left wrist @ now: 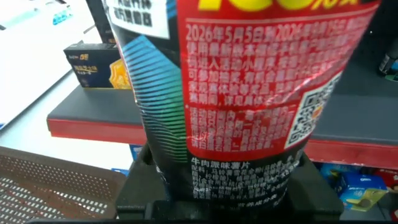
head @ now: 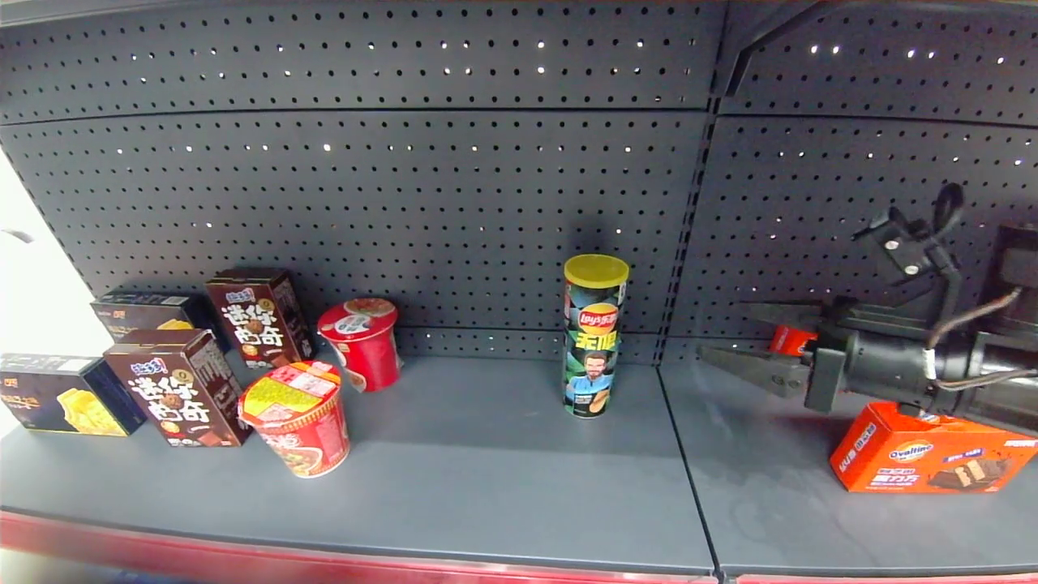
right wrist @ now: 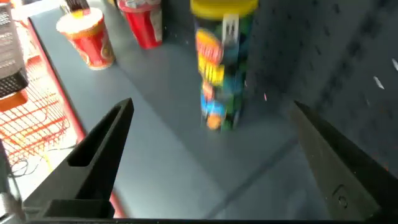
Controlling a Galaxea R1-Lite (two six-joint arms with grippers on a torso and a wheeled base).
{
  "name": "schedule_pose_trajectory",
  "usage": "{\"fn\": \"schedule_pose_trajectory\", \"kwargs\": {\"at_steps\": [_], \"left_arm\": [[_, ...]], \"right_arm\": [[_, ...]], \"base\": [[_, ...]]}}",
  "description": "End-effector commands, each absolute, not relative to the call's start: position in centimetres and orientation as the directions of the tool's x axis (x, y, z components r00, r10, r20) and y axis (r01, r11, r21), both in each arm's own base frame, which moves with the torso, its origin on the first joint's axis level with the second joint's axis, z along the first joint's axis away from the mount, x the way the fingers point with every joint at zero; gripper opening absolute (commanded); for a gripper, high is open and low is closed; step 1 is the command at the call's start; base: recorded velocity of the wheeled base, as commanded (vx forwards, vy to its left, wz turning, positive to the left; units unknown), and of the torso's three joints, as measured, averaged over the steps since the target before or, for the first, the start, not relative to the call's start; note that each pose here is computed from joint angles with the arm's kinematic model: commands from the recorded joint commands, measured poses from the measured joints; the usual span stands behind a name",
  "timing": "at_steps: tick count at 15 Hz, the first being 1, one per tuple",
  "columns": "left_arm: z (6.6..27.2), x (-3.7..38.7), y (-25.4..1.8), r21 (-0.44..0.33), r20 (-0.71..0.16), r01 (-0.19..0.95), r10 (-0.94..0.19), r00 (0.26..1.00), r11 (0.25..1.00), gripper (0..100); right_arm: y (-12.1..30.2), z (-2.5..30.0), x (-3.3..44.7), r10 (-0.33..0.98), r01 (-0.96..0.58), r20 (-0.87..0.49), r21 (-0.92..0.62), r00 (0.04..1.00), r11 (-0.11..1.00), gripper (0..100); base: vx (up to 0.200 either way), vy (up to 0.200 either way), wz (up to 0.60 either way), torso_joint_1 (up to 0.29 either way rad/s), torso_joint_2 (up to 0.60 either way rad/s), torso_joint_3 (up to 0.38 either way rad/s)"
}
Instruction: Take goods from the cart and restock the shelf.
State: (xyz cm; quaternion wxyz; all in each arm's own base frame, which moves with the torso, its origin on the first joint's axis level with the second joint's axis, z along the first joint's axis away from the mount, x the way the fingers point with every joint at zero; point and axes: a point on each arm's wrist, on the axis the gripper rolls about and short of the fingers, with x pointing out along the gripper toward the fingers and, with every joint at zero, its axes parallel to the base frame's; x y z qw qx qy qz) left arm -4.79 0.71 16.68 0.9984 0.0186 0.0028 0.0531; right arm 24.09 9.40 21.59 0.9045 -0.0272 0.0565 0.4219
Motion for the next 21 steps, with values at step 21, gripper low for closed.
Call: {"fn": "schedule_pose_trajectory", "kwargs": {"at_steps": [21], "left_arm": [[14.6,-3.9,0.6,0.052,-0.080,-0.099,0.103,0.991,0.994,0]], "right_arm": [[15.3,13.7,37.0,0.878,-0.893,-0.220,0.057,0.425,0.446,100]], "base": [[0.000,0.000,0.00,0.000,0.00,0.000]]}}
